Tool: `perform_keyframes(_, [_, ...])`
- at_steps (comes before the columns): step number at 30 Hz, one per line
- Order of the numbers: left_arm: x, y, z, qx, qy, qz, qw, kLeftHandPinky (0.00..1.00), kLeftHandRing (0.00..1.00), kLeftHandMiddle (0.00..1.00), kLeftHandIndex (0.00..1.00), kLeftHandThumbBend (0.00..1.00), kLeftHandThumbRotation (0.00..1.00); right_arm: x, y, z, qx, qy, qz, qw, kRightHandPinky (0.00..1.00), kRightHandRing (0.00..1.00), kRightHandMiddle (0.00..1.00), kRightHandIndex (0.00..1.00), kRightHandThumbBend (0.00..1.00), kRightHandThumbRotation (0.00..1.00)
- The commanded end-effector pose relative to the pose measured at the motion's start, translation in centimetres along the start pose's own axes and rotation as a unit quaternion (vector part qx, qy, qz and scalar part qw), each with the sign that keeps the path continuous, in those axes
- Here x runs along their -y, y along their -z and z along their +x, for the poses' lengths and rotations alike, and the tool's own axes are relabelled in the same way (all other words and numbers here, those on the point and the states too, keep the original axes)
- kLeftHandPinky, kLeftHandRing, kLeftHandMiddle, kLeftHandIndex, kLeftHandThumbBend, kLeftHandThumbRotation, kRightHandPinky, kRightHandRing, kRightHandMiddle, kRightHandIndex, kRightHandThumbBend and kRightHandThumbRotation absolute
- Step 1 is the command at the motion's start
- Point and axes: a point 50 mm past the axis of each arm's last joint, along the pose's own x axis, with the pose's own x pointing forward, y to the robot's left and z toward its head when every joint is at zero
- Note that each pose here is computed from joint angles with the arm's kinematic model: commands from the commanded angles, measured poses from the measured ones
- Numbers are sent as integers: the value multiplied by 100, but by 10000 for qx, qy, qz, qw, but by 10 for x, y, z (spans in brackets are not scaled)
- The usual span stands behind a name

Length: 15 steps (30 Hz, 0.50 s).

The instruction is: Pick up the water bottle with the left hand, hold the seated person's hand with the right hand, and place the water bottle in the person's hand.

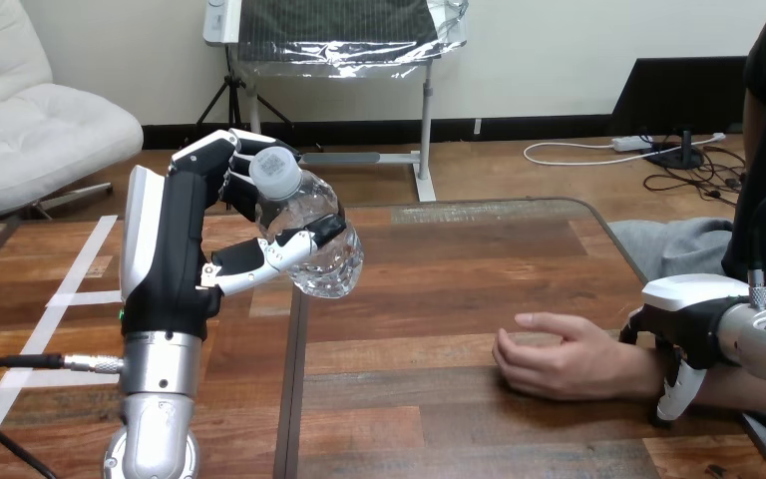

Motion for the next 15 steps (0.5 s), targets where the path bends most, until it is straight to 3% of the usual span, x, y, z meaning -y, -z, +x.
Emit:
perform_keyframes(1, [-10,-18,16,506,-258,-71,9984,39,40,44,53,56,0,-7,-12,5,268,15,98,9996,35,47,60,70,66,2])
perform_keyframes(4, [-10,-18,16,506,-244,-68,9984,39,40,44,53,55,0,-8,-12,5,275,104,84,9995,31,43,55,62,67,1])
perform_keyframes(11, [-10,-18,17,506,-256,-39,9984,40,40,45,53,55,0,-10,-13,7,173,10,28,9998,27,39,51,54,65,0])
perform_keyframes(15, [-9,-18,17,507,-259,-14,9984,40,40,45,53,55,0,-11,-13,9,116,-43,-24,9999,31,45,55,52,63,0])
